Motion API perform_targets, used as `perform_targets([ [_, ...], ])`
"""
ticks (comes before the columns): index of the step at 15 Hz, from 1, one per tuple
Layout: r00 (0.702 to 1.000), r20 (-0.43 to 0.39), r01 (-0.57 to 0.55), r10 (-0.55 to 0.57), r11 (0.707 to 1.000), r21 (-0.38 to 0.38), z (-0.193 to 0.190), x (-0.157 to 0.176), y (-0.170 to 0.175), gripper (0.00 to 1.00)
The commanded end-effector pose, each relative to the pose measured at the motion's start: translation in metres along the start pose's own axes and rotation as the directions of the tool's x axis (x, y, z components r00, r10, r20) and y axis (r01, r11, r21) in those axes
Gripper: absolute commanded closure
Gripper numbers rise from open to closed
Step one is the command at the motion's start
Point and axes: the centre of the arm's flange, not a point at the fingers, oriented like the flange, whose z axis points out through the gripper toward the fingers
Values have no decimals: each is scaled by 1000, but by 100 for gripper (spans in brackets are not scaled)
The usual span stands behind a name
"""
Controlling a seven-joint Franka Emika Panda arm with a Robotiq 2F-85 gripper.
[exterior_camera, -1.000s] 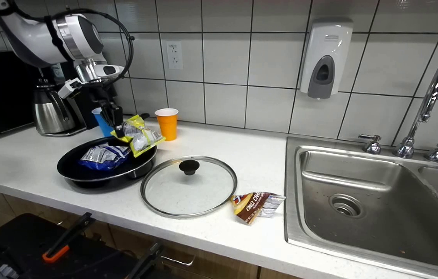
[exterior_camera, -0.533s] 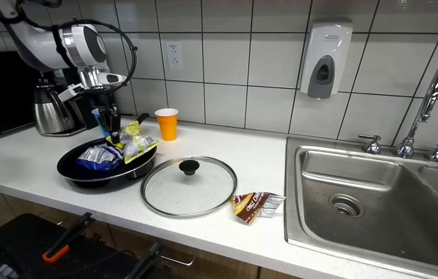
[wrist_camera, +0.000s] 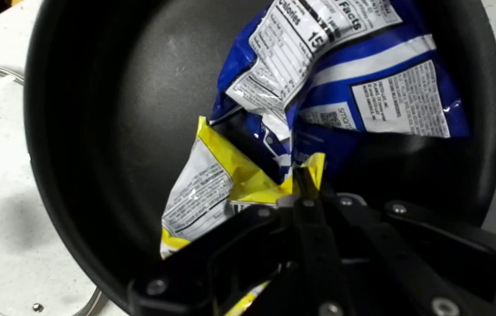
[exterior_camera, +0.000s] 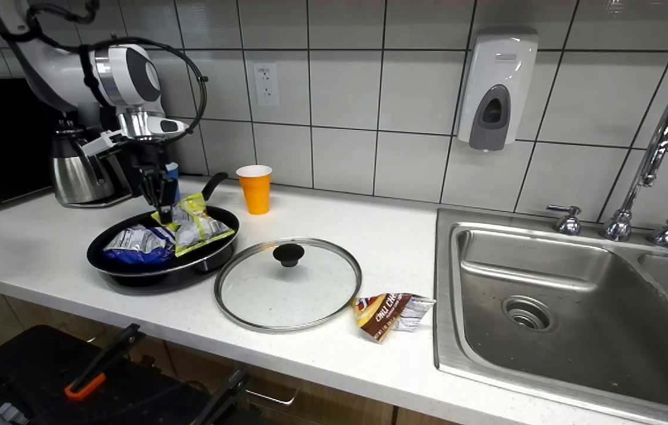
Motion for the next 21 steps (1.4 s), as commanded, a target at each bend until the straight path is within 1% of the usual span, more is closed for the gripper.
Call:
perform_targets([
  [1, 999, 36, 19, -18, 1000, -16, -6, 6, -8, 100],
  [12, 996, 86, -2, 10, 995, -95, 13, 17, 1, 100],
  [13, 996, 83, -4, 13, 995, -102, 13, 18, 3, 74],
  [14, 996, 85, -7, 16, 995, -104, 13, 19, 4, 72],
  [15, 996, 85, -12, 21, 994, -105, 13, 21, 6, 68],
  [19, 997, 72, -31, 38, 995, -95, 6, 27, 11, 38],
  [21, 997, 59, -44, 49, 995, -87, 0, 31, 14, 21],
])
